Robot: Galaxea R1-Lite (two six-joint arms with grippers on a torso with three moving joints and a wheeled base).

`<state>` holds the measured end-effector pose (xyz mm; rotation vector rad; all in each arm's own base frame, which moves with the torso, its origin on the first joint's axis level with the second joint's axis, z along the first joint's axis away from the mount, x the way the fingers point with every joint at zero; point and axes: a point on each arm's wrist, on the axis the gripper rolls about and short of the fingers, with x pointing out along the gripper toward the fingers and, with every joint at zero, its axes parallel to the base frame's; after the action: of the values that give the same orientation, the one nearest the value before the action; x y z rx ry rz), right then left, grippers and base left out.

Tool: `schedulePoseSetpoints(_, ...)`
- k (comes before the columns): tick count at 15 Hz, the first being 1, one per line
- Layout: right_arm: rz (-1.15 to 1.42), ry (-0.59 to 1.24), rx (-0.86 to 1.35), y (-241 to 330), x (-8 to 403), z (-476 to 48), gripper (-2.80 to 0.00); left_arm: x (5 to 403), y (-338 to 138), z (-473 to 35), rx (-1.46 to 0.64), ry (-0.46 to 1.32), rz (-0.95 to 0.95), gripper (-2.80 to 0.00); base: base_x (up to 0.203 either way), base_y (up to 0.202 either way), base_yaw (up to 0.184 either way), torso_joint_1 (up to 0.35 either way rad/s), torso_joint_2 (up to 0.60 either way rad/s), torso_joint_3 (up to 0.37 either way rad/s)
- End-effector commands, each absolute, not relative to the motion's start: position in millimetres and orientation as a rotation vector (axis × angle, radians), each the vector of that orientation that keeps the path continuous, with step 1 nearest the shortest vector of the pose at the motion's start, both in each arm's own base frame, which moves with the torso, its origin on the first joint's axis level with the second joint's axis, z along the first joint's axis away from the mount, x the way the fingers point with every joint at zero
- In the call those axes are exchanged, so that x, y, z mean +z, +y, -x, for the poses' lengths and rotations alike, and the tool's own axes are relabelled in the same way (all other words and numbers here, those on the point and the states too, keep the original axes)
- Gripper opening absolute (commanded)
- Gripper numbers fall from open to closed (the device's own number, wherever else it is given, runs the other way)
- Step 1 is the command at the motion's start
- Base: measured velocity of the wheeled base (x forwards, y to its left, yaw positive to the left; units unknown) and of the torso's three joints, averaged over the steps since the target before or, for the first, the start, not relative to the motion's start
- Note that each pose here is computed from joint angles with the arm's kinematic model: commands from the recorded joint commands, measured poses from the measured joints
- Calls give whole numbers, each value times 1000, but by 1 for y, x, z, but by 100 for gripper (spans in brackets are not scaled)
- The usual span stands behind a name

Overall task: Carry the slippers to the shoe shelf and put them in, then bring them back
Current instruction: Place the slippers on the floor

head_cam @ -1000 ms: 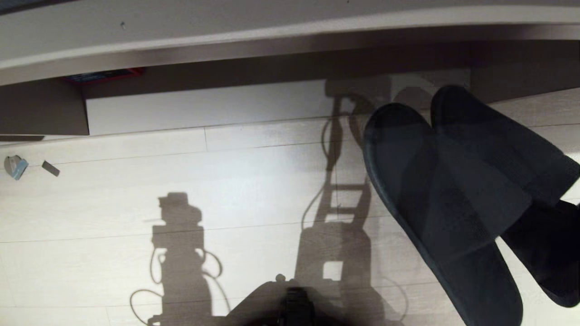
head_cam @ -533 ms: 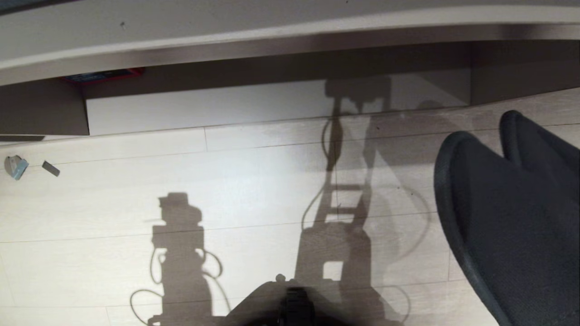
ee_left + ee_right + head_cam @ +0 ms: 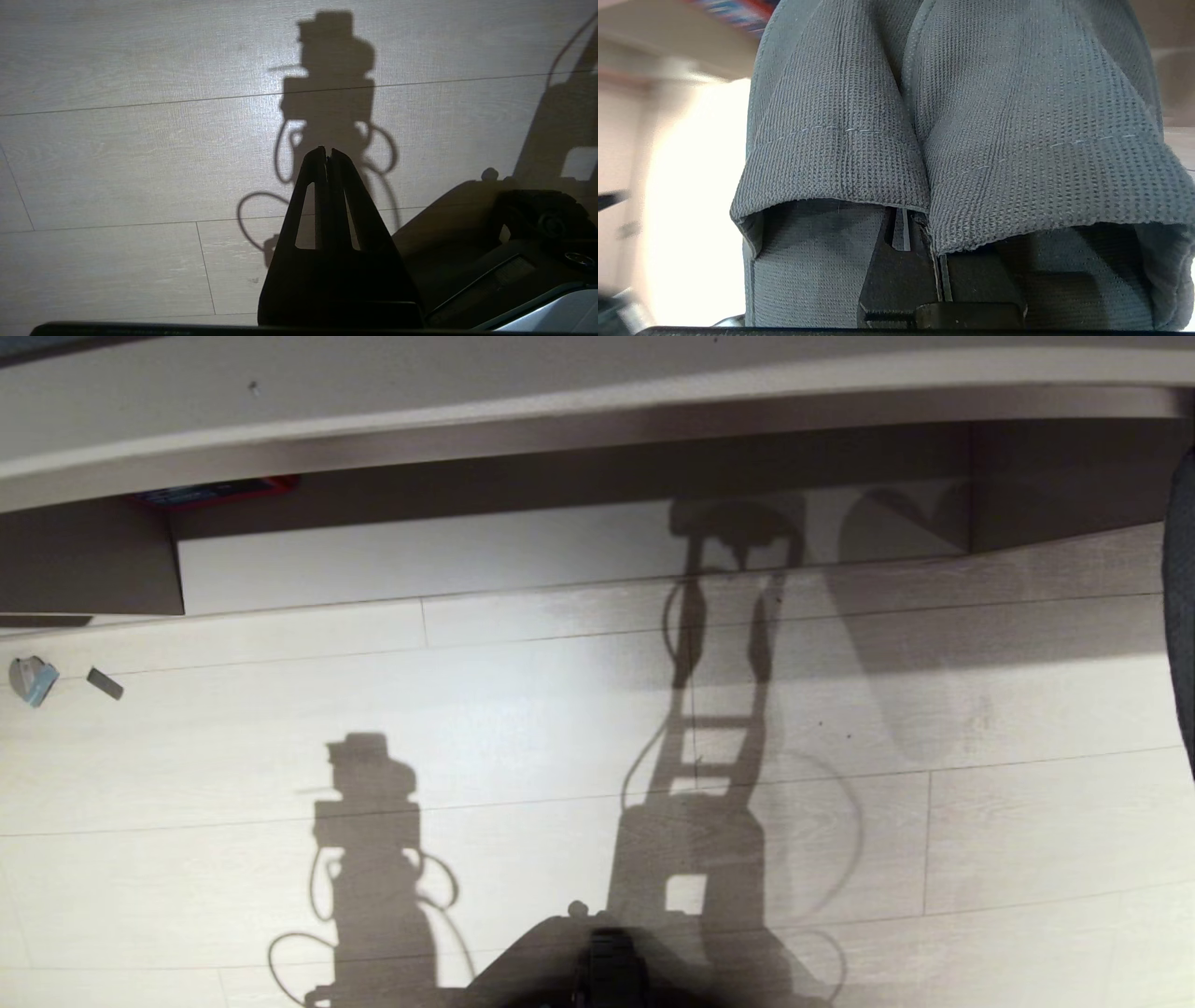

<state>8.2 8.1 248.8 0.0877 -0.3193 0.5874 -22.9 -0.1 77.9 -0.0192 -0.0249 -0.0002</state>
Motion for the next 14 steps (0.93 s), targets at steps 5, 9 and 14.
schedulePoseSetpoints(5,25,-380,257,3,241,7,-280,76,0,22,0,-17,17,-280,0,0,0,0,0,0)
schedulePoseSetpoints(9,102,-400,157,5,228,16,-280,76,0,22,0,-17,17,-280,0,0,0,0,0,0)
schedulePoseSetpoints(14,135,-333,142,7,187,15,-280,76,0,22,0,-17,18,-280,0,0,0,0,0,0)
